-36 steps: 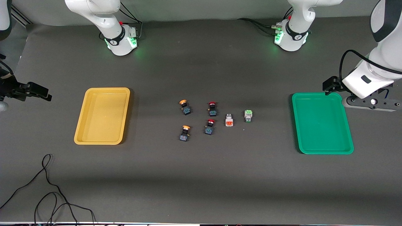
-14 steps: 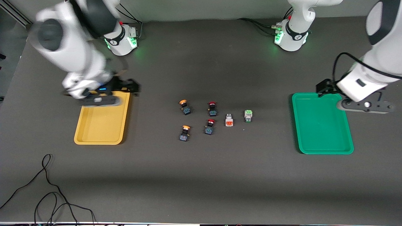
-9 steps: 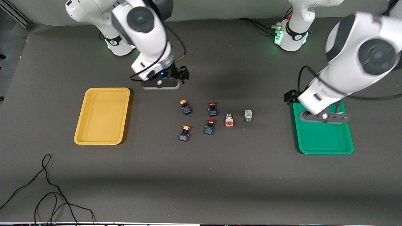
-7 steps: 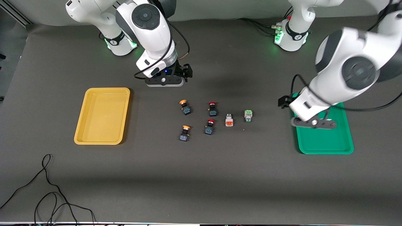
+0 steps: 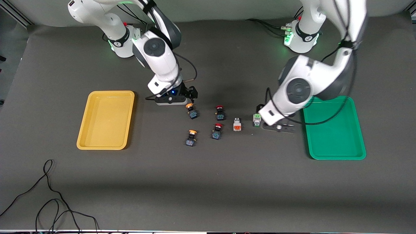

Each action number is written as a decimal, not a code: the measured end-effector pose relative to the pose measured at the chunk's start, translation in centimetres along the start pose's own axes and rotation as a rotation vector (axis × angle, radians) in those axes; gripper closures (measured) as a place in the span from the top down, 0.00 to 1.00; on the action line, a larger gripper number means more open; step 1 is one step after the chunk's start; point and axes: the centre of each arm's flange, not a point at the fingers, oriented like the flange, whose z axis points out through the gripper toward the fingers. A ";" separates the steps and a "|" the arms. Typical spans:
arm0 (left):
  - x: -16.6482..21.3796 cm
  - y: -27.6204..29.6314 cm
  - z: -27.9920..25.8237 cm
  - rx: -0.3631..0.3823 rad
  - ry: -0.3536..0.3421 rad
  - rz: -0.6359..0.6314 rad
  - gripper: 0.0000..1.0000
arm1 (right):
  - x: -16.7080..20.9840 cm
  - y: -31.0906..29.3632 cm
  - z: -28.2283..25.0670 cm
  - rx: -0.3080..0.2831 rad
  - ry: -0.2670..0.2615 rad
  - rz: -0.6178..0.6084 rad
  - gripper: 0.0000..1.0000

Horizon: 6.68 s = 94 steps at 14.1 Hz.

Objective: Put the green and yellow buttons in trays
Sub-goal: 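Grasp a yellow-capped button with the right gripper while the left gripper grasps the green button, then carry the yellow button to the yellow tray while the left gripper carries green, then release the yellow button in the yellow tray while the left gripper releases green, then grasp another yellow button with the right gripper while the left gripper reaches orange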

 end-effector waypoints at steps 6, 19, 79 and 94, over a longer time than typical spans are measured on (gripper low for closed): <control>-0.9 2.4 11.6 -0.026 0.024 0.039 0.99 | -2.9 -0.3 12.5 0.008 0.017 -0.070 1.00; -1.0 2.4 12.9 -0.036 0.072 0.027 0.41 | 3.2 -3.8 3.6 -0.109 -0.029 -0.071 0.44; 2.3 -10.7 -12.2 -0.073 0.083 -0.117 1.00 | 16.2 -2.6 9.8 -0.126 -0.134 0.393 1.00; 4.8 8.9 9.2 -0.123 0.066 -0.105 1.00 | 15.5 -2.7 13.1 -0.136 -0.122 0.229 0.39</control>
